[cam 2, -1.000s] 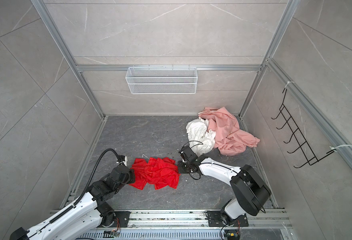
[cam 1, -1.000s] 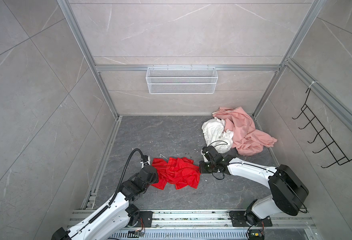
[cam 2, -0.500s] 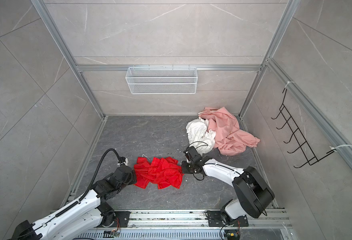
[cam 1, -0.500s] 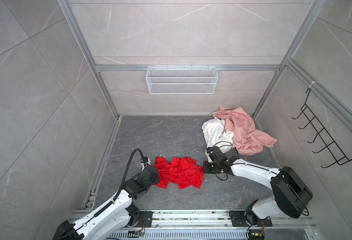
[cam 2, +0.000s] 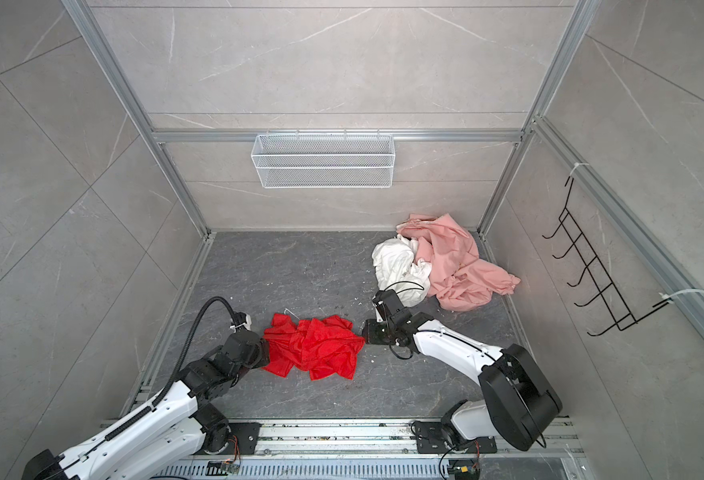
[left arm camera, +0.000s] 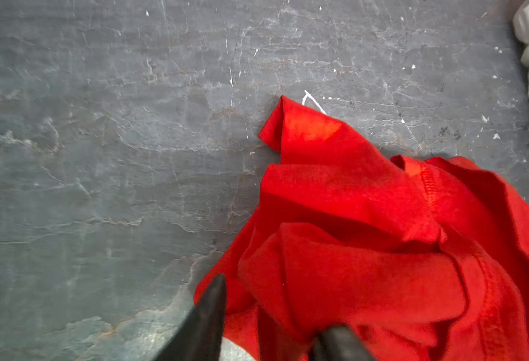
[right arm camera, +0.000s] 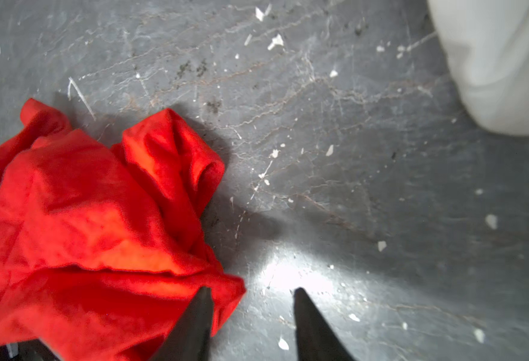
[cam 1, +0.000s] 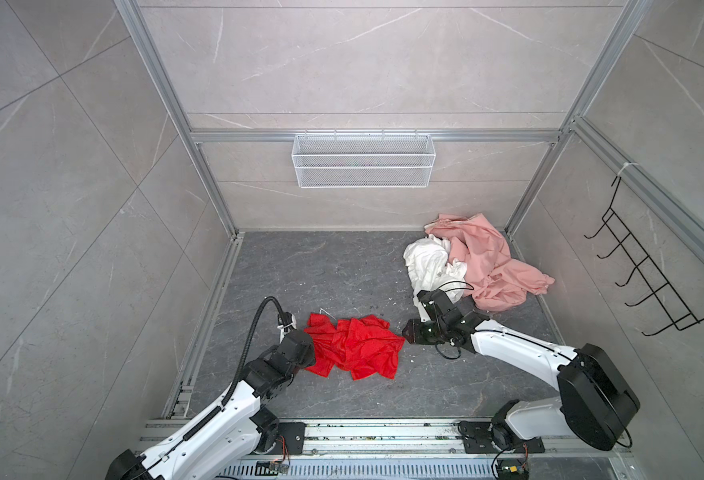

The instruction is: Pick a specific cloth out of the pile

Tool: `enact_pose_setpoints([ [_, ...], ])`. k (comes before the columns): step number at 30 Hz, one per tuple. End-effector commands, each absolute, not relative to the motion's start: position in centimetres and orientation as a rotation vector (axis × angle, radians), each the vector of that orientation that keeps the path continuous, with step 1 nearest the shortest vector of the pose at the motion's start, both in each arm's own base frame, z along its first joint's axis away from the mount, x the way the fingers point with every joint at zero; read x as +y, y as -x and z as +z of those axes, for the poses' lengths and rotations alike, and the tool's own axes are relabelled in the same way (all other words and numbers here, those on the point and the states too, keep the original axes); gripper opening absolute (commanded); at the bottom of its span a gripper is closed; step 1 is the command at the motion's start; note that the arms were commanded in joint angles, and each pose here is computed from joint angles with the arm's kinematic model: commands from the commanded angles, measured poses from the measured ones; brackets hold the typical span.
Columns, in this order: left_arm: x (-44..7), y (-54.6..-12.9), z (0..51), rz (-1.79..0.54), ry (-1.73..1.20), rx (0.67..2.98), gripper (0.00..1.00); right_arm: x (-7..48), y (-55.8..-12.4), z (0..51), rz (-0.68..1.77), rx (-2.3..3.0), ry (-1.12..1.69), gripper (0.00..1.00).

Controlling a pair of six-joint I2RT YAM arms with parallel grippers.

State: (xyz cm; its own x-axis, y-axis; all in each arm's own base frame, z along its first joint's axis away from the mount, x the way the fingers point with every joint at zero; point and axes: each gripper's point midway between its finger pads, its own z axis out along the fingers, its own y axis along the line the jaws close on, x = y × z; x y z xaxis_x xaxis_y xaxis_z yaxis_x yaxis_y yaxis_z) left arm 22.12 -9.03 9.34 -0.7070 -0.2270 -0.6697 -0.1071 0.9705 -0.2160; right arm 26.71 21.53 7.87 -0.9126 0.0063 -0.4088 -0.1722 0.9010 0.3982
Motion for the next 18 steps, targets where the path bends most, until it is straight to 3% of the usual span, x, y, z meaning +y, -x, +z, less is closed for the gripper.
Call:
enact_pose_setpoints([
  [1,-8.8,-23.2,13.6,-0.182,0.182,2.265,0.62,21.7,-27.5,11.4,0.621,2.573,0.148,0.56],
  [3,-8.5,-23.4,14.9,-0.158,0.161,2.246,0.74,21.3,-27.9,13.0,0.599,2.517,0.159,0.6],
  [8,-7.6,-23.4,17.5,-0.101,0.126,2.195,0.88,18.7,-29.2,15.8,0.438,2.4,0.132,0.64],
  [18,-7.1,-22.8,21.3,-0.107,0.068,2.141,0.89,13.4,-29.9,20.4,0.231,2.223,-0.008,0.68],
])
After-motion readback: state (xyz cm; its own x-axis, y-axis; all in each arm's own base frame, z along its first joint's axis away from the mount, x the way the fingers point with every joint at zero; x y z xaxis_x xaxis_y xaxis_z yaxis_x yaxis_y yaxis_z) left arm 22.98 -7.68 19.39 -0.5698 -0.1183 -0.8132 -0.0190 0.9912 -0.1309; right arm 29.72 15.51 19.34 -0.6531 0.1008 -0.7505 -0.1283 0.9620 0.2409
